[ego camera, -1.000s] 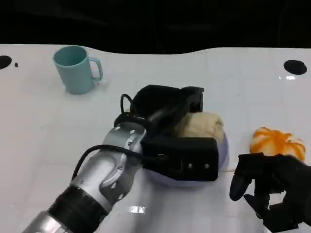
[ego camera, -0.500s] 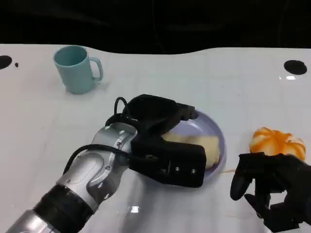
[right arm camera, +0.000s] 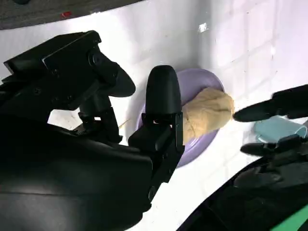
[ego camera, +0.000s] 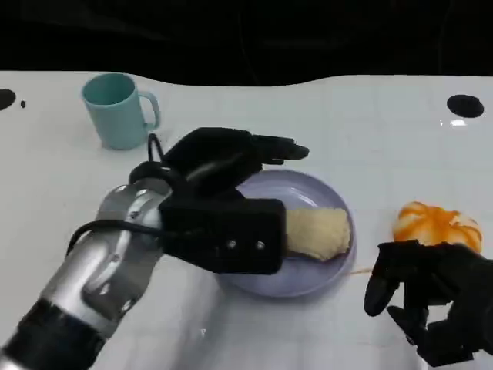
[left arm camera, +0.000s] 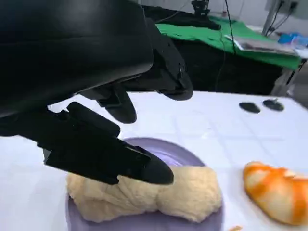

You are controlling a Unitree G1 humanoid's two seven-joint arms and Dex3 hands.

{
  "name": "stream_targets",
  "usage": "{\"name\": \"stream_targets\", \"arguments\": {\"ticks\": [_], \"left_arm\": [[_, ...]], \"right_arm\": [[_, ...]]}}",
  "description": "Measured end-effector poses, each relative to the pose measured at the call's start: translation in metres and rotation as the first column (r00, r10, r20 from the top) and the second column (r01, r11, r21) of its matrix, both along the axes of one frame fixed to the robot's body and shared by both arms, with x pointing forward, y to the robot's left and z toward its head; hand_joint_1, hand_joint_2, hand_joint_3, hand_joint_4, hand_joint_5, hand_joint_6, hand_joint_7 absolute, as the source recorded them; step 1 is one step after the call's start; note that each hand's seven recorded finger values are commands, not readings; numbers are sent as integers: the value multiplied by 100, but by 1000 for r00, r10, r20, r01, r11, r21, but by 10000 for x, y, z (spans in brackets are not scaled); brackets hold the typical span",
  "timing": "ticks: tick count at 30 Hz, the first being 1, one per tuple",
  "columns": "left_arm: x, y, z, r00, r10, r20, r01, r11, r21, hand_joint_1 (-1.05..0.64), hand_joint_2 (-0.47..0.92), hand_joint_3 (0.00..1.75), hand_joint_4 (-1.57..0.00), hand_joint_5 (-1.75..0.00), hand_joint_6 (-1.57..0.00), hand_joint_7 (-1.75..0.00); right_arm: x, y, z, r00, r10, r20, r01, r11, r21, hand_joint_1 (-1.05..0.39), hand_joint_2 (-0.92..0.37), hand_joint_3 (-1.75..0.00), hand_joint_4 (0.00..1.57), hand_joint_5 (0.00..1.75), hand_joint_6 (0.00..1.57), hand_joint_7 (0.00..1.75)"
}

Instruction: Grasp the towel on the left side of the plate with the left hand and place it into the plate.

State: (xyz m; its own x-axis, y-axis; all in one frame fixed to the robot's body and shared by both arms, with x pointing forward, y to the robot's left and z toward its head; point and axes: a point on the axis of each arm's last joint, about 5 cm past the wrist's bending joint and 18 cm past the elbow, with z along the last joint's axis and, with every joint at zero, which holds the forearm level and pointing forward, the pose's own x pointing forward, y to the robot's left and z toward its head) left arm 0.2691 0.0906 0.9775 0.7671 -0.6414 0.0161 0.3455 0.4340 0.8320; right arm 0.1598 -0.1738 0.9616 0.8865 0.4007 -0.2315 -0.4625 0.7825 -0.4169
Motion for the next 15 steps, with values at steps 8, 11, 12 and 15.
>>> {"name": "stream_targets", "arguments": {"ticks": [8, 11, 12, 15], "left_arm": [[-196, 431, -90, 979, -5, -204, -54, 958, -280, -21, 92, 24, -69, -88, -77, -14], [-285, 545, -95, 961, -31, -275, -88, 908, -409, -18, 88, 32, -69, -109, -85, -25], [-319, 588, -96, 953, -45, -300, -102, 883, -458, -16, 75, 58, -69, -117, -84, -44], [-443, 720, -100, 922, -72, -380, -172, 804, -569, -15, 48, 112, -73, -139, -79, -98]], "right_arm": [[5, 13, -1, 1000, 1, -10, -1, 1000, 2, 3, -57, -106, 70, 175, 69, 144], [9, 25, 2, 1000, 5, -9, -5, 1000, 3, 3, -57, -107, 71, 175, 70, 144], [10, 27, 3, 1000, 6, -9, -6, 1000, 4, 4, -57, -107, 71, 175, 70, 144], [11, 29, 5, 1000, 7, -10, -7, 1000, 6, 3, -57, -107, 71, 175, 69, 144]]}}
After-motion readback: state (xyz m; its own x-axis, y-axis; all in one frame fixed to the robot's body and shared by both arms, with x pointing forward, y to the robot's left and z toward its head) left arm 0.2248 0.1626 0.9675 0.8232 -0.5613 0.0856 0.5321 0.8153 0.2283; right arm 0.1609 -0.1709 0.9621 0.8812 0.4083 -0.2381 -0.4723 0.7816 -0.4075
